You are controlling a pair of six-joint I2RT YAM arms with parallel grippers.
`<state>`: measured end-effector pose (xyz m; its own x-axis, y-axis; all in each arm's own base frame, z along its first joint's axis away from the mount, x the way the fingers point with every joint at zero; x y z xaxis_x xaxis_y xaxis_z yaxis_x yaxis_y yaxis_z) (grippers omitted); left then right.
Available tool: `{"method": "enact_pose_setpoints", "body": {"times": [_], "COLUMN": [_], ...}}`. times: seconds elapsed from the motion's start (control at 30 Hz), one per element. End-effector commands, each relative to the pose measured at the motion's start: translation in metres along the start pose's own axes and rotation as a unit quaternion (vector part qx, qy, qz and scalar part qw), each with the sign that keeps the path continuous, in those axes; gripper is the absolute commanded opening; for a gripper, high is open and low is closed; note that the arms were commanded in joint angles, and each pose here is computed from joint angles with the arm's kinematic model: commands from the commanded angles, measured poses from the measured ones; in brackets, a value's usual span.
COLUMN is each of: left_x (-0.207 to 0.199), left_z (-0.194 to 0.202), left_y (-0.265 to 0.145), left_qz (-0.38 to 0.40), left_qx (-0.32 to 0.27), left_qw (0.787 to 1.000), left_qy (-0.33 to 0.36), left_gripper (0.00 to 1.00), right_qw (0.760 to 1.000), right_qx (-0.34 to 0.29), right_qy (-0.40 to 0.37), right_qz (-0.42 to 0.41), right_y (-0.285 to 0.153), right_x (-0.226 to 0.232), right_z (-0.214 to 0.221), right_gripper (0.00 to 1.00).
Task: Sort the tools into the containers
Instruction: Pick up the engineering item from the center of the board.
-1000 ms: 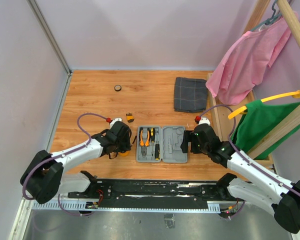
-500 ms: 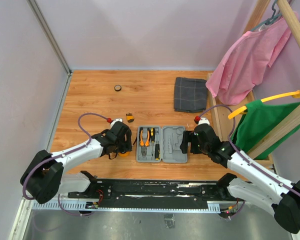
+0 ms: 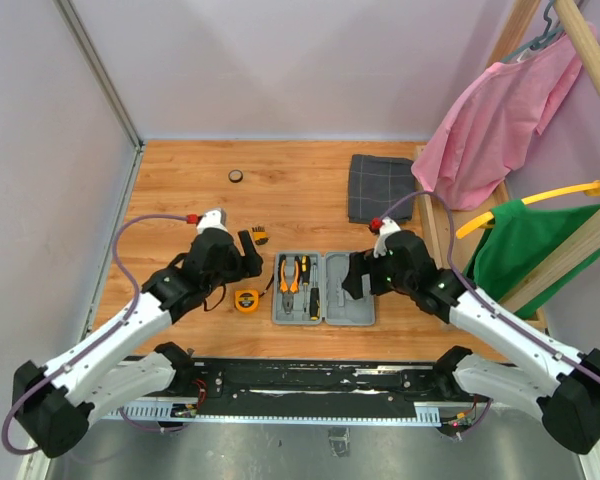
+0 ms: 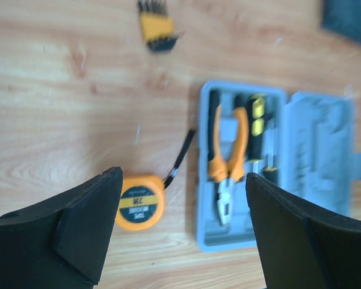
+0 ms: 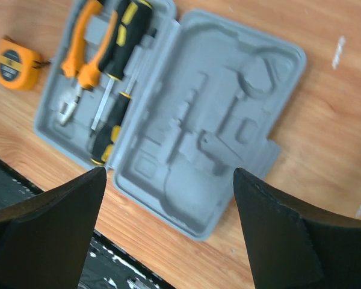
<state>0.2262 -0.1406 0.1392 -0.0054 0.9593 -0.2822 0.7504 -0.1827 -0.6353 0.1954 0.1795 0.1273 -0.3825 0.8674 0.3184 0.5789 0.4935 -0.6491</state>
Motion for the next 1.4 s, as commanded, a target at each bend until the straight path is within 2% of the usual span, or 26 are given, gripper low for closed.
{"method": "enact_pose_setpoints", "body": {"times": [0.0,0.13,0.27,0.33,0.53,0.63,0.77,0.97,1.07,1.37], "left_x": [-0.002,0.003,0.022,0.038,0.059,0.069,0.081,0.088,0.09,0.1], "left_z": [-0.049,-0.075,-0.098,-0.108,-0.112,-0.116,-0.113,-0.108,-0.105,-0.107], "left_y": [-0.034,-0.056,-0.07,-0.072,-0.069,-0.075,-0.077,-0.077,-0.079,-0.085], "left_qz": [-0.003,-0.008,-0.016,-0.02,-0.032,-0.06,-0.092,-0.102,-0.102,-0.128], "left_qx": [-0.085,-0.125,-0.149,-0.154,-0.143,-0.154,-0.159,-0.183,-0.195,-0.213], "left_qw": [0.996,0.992,0.988,0.986,0.988,0.986,0.983,0.977,0.974,0.967], "left_qy": [-0.027,-0.033,-0.045,-0.058,-0.046,-0.031,-0.022,-0.042,-0.05,-0.063], "left_gripper": [0.87,0.87,0.88,0.89,0.89,0.89,0.89,0.9,0.9,0.89], "right_qw": [0.995,0.985,0.951,0.936,0.891,0.856,0.821,0.767,0.757,0.751], "right_qx": [-0.046,-0.095,-0.17,-0.169,-0.101,-0.077,-0.062,0.008,0.019,0.051], "right_qy": [-0.041,-0.07,-0.219,-0.271,-0.347,-0.387,-0.43,-0.51,-0.526,-0.539], "right_qz": [-0.075,-0.124,-0.136,-0.15,-0.275,-0.333,-0.371,-0.388,-0.388,-0.379], "right_y": [0.006,0.027,0.044,0.053,0.08,0.088,0.103,0.133,0.145,0.175], "right_x": [0.035,0.057,0.091,0.109,0.162,0.182,0.207,0.22,0.222,0.22], "right_z": [-0.048,-0.066,-0.074,-0.072,-0.049,-0.036,-0.025,0.007,0.013,0.025], "right_gripper": [0.88,0.85,0.85,0.86,0.84,0.83,0.85,0.87,0.88,0.88]}}
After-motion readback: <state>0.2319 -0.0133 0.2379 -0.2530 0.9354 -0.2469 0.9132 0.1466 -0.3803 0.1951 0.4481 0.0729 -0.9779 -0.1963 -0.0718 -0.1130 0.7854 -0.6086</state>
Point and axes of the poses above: each gripper's point midway between its finger pads, its own y axis out along the fingers, its own x axis along the line the jaws close on, z = x × y, the point moved 2 cm from there along -y, back along the fingers, and after that the axes turned 3 degrees about y, right-handed, at the moved point
